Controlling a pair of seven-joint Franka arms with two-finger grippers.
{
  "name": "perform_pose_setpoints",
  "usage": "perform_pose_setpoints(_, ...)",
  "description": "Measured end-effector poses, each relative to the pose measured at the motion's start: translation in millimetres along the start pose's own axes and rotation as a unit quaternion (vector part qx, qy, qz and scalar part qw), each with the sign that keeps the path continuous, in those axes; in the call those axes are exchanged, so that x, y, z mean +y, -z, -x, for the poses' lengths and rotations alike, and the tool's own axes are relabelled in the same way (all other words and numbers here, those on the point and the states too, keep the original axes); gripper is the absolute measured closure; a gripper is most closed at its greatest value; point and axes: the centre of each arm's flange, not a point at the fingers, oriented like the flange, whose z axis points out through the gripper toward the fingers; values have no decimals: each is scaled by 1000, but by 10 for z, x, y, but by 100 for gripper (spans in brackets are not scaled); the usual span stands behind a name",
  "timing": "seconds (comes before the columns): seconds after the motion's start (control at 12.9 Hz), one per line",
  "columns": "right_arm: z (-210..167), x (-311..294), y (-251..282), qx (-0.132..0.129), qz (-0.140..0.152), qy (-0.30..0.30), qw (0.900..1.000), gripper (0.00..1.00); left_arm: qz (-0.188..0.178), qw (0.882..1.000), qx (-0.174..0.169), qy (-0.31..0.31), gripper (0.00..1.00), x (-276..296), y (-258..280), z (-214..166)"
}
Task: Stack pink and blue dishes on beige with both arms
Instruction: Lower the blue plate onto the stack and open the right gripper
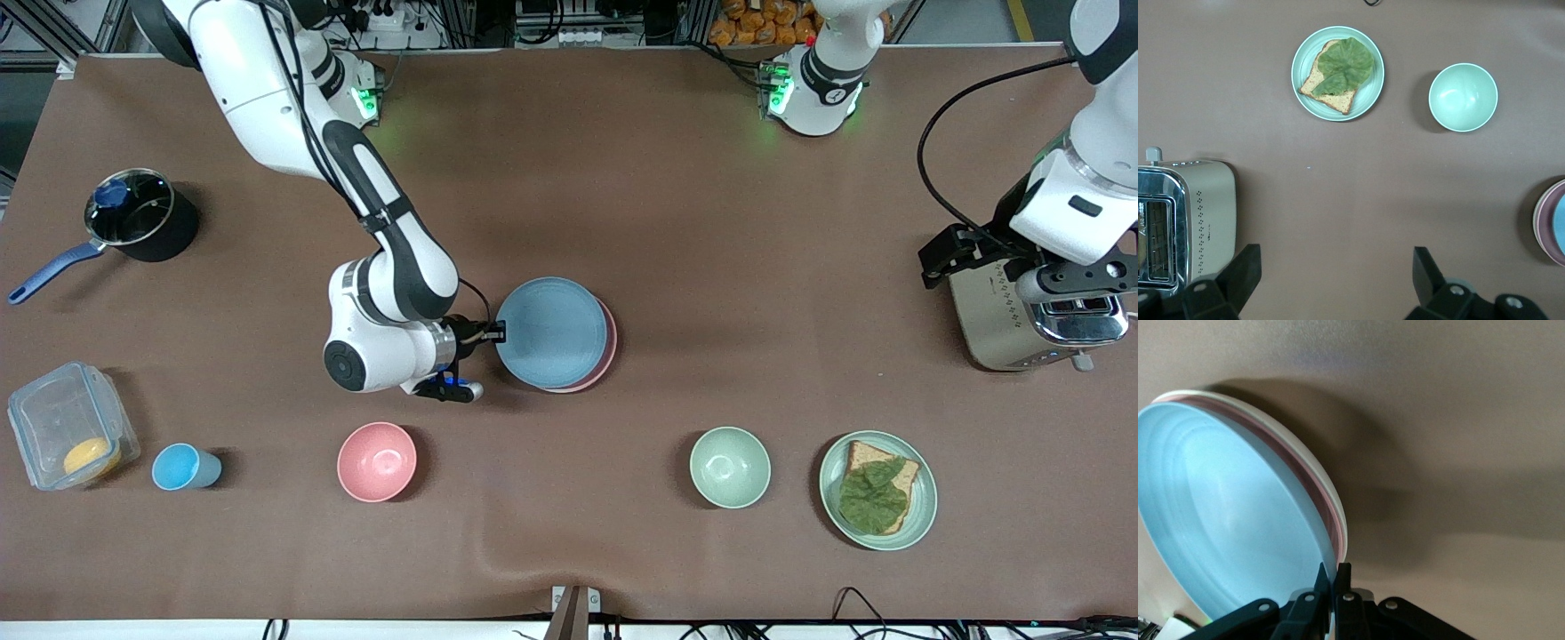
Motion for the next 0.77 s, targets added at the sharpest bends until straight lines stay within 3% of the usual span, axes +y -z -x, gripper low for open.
perform_pose_setpoints(0.23,-13,-76,-96,6,-21,-7,1000,91,-1,1000,5,-1,0,-41,53,6)
perform_pose_setpoints(0.77,-63,-90,31,14,-28,-7,999,14,-13,1000,13,-20,0,-96,128,26)
